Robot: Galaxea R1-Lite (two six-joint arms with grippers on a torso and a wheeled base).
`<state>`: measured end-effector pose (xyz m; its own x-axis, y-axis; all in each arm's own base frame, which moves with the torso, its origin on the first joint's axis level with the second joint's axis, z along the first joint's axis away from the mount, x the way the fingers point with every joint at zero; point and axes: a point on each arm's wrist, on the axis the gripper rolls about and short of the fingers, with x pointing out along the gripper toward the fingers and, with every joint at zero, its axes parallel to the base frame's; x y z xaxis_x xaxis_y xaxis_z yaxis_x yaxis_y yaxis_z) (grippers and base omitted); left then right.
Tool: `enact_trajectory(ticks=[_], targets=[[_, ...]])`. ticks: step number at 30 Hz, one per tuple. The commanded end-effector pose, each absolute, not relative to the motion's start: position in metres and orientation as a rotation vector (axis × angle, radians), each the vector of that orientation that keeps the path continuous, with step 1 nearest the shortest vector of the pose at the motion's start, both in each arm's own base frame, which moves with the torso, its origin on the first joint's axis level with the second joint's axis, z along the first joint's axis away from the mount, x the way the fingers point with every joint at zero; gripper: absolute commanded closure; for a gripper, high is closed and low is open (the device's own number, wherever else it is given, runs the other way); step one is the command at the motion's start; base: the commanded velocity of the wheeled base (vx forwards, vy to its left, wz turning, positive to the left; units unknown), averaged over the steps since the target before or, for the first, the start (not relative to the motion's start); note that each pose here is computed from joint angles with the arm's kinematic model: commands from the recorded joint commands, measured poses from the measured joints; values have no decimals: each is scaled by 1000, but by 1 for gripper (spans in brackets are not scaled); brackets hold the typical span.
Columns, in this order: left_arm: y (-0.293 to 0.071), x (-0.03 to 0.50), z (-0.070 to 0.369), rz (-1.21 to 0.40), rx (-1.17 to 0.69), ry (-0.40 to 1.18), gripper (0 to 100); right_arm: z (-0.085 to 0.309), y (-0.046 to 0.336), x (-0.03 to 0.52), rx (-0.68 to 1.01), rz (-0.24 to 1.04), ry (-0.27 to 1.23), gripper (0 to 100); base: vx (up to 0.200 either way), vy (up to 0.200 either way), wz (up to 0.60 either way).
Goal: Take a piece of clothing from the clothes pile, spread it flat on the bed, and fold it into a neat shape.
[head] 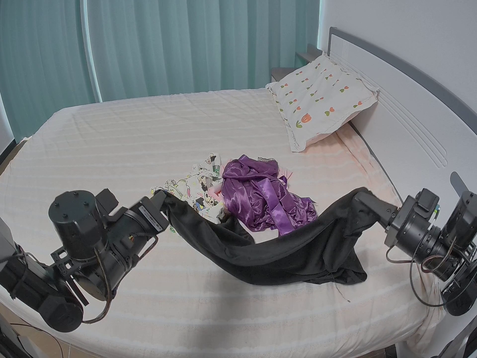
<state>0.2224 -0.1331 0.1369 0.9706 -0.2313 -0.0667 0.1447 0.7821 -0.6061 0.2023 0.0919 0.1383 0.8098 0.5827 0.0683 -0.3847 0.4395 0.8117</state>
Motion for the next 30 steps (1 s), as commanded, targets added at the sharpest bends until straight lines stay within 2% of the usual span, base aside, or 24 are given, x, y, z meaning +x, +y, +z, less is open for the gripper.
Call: enact_trajectory(ticks=[1, 6, 11, 24, 30], targets=[[-143, 216, 109, -220, -600, 234, 100, 113, 109, 199, 919, 619, 375, 100, 0, 0, 0], [-153, 205, 98, -260, -580, 290, 100, 112, 111, 197, 912, 623, 382, 100, 0, 0, 0], [-155, 208, 100, -268, -668, 267, 100, 117, 101, 198, 923, 583, 339, 100, 0, 0, 0], [-158, 209, 89, -259, -651, 295, 100, 118, 102, 196, 923, 576, 329, 100, 0, 0, 0], [-157, 208, 88, -255, -649, 298, 100, 116, 105, 195, 920, 583, 342, 100, -200, 0, 0]])
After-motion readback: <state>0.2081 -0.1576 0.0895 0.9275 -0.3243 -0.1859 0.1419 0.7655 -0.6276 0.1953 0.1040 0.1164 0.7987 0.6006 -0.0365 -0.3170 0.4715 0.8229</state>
